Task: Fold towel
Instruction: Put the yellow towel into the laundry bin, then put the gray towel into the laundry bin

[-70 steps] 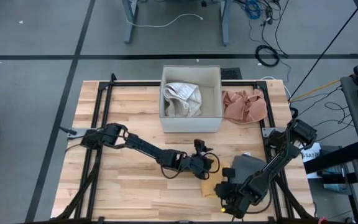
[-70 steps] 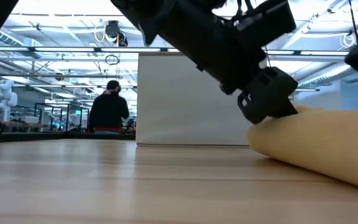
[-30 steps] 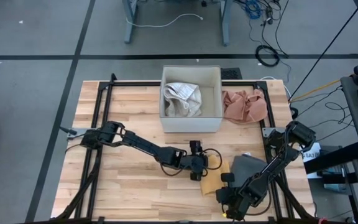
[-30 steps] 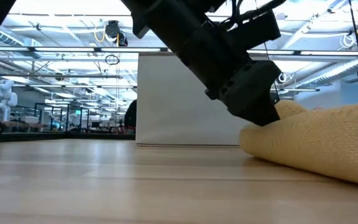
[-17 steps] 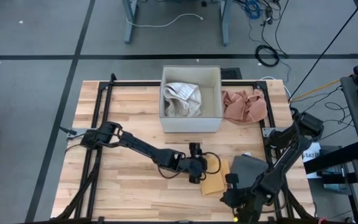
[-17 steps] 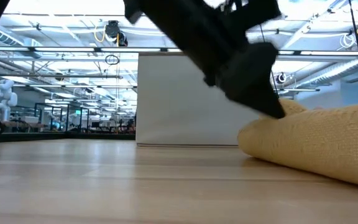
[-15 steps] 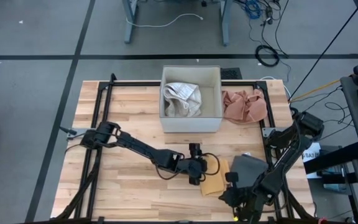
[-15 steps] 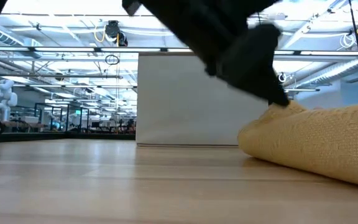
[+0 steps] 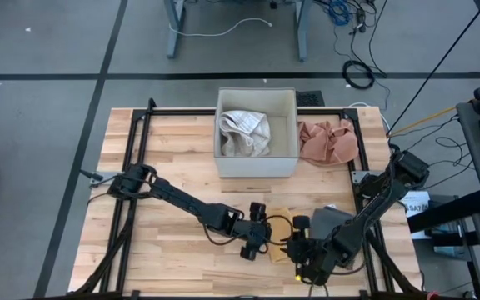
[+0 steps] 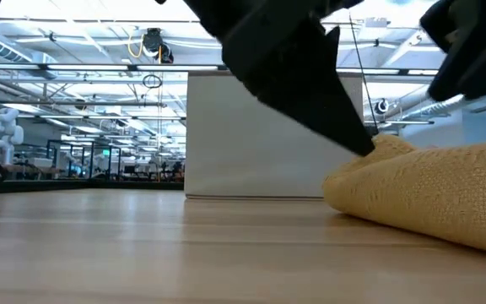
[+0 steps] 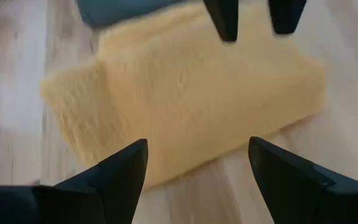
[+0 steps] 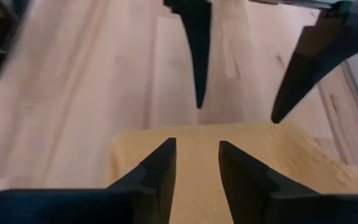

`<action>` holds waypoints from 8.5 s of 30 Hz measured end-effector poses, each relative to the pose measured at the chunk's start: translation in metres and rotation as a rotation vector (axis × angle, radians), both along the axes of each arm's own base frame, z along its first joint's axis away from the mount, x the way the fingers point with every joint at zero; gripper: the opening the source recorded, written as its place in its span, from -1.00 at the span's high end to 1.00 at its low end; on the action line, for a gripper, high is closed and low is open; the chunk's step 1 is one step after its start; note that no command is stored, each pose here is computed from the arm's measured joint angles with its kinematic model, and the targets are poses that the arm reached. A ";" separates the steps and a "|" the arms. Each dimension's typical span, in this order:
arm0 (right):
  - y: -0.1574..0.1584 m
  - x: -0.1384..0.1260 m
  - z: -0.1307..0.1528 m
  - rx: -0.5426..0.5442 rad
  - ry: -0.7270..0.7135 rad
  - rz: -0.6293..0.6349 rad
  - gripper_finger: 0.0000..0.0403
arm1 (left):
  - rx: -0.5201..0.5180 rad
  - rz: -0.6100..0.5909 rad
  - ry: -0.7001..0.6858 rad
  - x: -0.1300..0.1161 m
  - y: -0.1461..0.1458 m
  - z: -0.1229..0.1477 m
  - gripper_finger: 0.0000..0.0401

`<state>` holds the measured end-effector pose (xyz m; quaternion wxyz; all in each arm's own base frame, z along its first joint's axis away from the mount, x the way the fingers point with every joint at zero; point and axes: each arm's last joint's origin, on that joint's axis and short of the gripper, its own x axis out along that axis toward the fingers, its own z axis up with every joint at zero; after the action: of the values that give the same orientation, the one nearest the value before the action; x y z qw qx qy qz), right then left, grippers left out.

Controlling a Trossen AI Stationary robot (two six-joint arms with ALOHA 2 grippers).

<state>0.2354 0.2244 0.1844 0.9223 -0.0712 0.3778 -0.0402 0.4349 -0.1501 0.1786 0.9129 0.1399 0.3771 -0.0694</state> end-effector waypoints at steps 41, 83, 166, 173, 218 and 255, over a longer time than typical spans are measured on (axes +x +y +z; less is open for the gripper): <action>-0.009 0.005 -0.056 0.049 0.150 -0.090 0.50 | 0.387 -0.330 -0.025 0.007 -0.021 -0.043 -0.42; 0.003 -0.050 0.050 0.233 -0.107 0.115 0.50 | 0.805 -0.110 -0.045 -0.013 -0.008 0.027 0.91; 0.011 -0.053 0.027 0.015 -0.168 0.044 0.50 | 0.255 0.305 -0.005 -0.048 0.239 0.137 0.20; 0.003 -0.058 0.021 0.009 -0.108 -0.028 0.50 | 0.265 0.262 -0.196 -0.051 0.202 0.202 0.20; 0.016 -0.107 -0.052 0.260 0.363 -0.133 0.50 | -0.262 0.066 -0.366 -0.102 0.019 0.002 0.20; -0.003 0.040 -0.032 0.248 -0.181 0.284 0.12 | -0.242 0.033 -0.361 -0.105 0.012 0.002 0.20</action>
<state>0.2754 0.2211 0.1520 0.9506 -0.0055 0.2814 0.1308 0.3296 -0.1383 0.1804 0.9768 0.0334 0.1986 -0.0731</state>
